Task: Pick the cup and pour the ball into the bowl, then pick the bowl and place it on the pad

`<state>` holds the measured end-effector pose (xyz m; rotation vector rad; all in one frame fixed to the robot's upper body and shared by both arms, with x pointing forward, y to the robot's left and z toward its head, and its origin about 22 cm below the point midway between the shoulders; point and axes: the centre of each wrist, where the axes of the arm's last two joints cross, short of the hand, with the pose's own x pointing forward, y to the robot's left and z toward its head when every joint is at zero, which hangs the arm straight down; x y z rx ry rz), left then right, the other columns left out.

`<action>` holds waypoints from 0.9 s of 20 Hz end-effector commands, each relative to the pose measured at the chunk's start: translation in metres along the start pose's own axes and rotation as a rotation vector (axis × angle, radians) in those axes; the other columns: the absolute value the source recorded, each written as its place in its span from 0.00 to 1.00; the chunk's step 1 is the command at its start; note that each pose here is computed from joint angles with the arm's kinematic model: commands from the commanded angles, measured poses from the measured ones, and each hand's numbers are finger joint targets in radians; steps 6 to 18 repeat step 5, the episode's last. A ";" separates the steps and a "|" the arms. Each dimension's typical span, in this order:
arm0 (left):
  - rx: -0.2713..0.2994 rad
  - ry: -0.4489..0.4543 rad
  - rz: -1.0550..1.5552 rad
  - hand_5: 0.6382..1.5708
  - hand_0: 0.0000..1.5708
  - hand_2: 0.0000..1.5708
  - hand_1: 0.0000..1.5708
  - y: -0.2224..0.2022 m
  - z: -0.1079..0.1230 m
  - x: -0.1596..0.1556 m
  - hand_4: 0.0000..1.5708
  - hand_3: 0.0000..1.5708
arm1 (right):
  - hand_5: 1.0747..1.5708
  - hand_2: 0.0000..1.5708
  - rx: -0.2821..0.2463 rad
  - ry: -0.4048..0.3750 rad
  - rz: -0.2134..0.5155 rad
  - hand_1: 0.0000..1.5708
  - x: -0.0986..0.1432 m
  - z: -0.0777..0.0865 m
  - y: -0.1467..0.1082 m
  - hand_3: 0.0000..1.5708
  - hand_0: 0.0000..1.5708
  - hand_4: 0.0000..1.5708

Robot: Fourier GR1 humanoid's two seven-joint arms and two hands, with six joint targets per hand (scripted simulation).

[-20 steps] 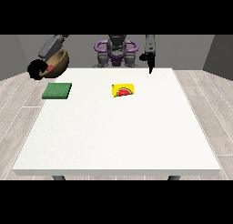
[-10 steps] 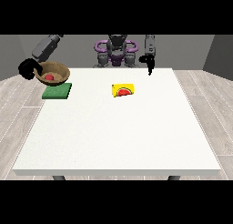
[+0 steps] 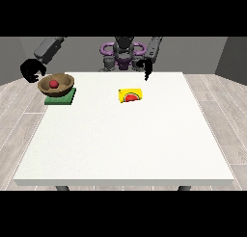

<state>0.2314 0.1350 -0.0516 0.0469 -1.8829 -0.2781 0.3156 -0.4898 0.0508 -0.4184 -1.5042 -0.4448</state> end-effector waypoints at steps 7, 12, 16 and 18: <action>0.025 0.087 0.015 0.75 0.00 0.00 0.00 -0.015 0.028 -0.024 0.77 0.00 | 0.00 0.37 0.123 0.054 0.015 0.00 0.016 0.000 -0.017 0.48 0.00 0.45; 0.025 0.087 0.015 0.75 0.00 0.00 0.00 -0.015 0.028 -0.024 0.77 0.00 | 0.00 0.37 0.123 0.054 0.015 0.00 0.016 0.000 -0.017 0.48 0.00 0.45; 0.025 0.087 0.015 0.75 0.00 0.00 0.00 -0.015 0.028 -0.024 0.77 0.00 | 0.00 0.37 0.123 0.054 0.015 0.00 0.016 0.000 -0.017 0.48 0.00 0.45; 0.025 0.087 0.015 0.75 0.00 0.00 0.00 -0.015 0.028 -0.024 0.77 0.00 | 0.00 0.37 0.123 0.054 0.015 0.00 0.016 0.000 -0.017 0.48 0.00 0.45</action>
